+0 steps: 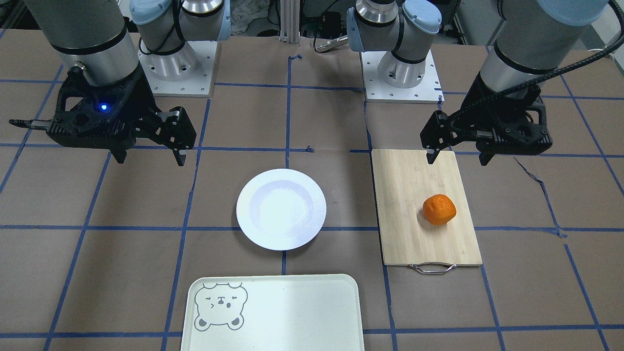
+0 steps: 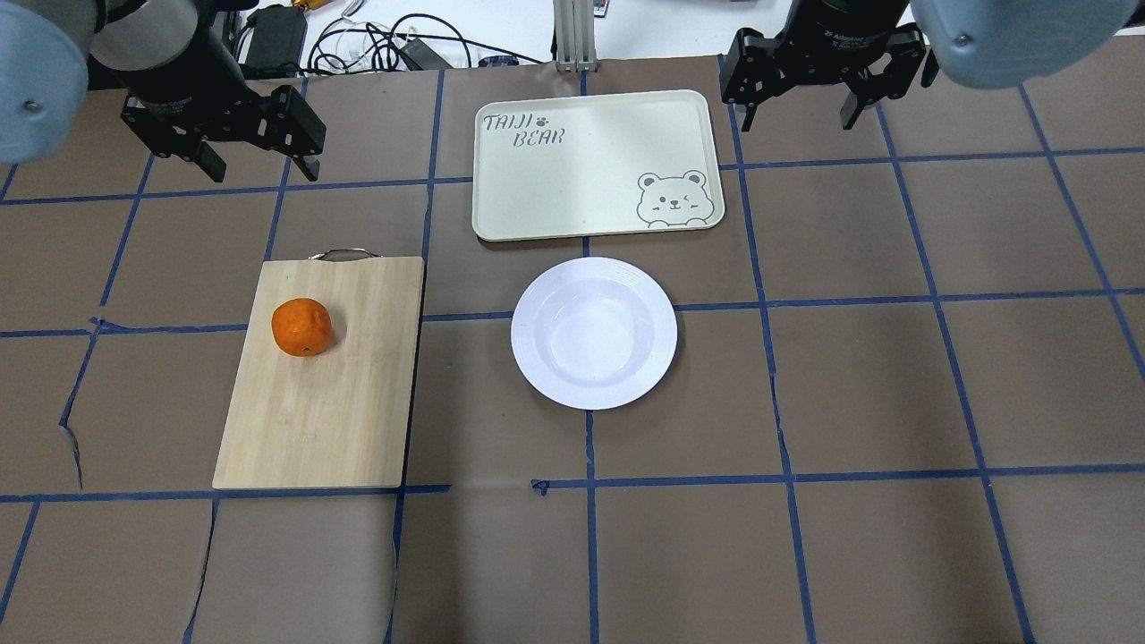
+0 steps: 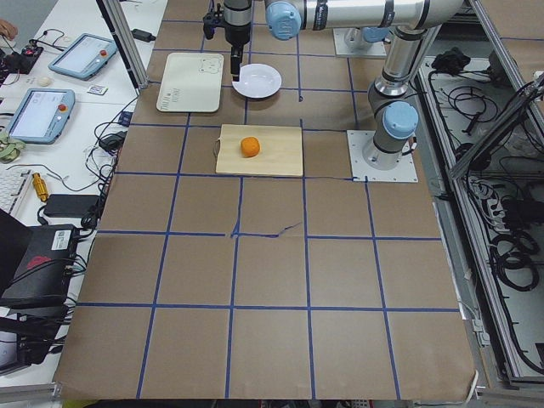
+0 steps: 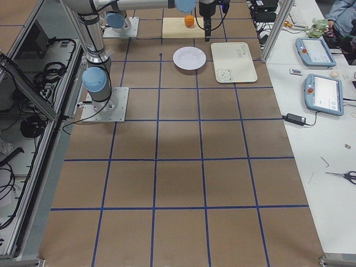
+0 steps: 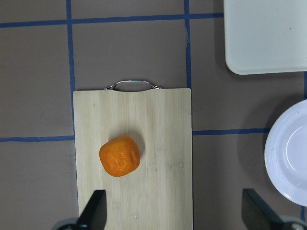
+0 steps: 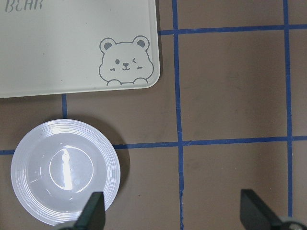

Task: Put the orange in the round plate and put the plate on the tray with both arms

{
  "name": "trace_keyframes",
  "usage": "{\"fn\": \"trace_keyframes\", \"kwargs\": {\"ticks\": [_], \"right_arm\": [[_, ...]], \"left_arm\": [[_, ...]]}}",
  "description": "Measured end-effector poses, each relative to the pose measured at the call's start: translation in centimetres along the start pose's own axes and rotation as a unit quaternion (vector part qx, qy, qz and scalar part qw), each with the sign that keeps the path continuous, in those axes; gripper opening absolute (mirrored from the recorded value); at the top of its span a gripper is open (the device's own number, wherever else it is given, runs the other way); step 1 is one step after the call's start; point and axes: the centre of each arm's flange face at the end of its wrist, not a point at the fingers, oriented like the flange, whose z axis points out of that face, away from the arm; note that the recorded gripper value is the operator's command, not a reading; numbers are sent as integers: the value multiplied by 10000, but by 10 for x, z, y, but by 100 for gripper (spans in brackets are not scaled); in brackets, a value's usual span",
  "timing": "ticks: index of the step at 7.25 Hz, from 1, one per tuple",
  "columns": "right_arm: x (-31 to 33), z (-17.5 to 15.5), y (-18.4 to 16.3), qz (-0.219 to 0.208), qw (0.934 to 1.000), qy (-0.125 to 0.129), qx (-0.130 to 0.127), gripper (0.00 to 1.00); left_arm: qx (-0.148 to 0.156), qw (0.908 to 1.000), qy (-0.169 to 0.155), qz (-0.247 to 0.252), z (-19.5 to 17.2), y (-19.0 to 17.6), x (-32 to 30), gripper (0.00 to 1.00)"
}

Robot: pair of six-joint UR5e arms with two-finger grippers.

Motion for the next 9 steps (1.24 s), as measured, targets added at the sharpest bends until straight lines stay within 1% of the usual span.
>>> {"fn": "trace_keyframes", "kwargs": {"ticks": [9], "right_arm": [[0,0,0,4,10000,0,4,100]], "left_arm": [[40,10000,-10,4,-5,7,1,100]]}}
